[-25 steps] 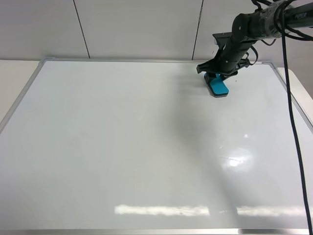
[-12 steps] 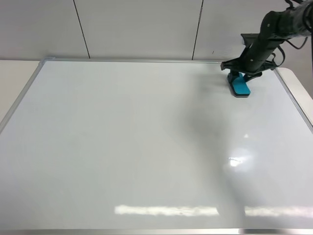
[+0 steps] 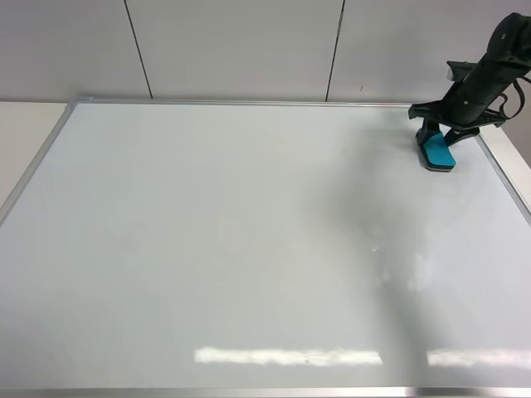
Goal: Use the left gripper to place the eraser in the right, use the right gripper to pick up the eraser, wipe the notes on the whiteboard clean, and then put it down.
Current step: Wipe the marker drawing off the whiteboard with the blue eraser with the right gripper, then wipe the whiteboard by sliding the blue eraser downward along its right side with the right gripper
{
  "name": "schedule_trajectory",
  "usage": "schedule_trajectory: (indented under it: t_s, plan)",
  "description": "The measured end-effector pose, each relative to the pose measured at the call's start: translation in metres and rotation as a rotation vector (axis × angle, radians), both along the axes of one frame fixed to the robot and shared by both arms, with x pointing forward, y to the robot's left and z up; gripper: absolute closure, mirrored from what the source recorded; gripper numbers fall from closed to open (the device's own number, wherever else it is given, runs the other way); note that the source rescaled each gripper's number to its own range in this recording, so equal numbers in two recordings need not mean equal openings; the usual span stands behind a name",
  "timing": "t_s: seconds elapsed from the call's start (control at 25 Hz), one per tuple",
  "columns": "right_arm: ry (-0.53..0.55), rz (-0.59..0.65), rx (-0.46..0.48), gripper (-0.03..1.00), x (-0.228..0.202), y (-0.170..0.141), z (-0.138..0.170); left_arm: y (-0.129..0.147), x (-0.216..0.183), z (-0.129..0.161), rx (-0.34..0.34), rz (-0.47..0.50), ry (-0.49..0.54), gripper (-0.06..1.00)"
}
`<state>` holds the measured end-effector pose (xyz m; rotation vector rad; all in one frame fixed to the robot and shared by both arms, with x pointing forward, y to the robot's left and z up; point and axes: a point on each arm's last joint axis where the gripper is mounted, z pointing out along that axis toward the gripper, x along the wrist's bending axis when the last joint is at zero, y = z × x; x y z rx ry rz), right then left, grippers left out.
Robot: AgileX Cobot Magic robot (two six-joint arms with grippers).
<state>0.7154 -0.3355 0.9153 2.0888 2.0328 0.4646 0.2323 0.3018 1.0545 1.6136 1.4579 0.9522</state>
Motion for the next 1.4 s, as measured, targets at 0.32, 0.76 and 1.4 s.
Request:
schedule_trajectory:
  t_s: [0.32,0.76,1.4]
  plan:
    - [-0.109,0.040,0.095,0.95,-0.010,0.014,0.062,0.000,0.000,0.000,0.000,0.000,0.000,-0.06]
    - [-0.064,0.046,0.048,0.95,-0.105,0.019,0.056,0.000,0.000,0.000,0.000,0.000,0.000,-0.06]
    - [0.002,0.181,-0.146,0.95,-0.216,0.016,0.013,0.000,0.000,0.000,0.000,0.000,0.000,-0.06]
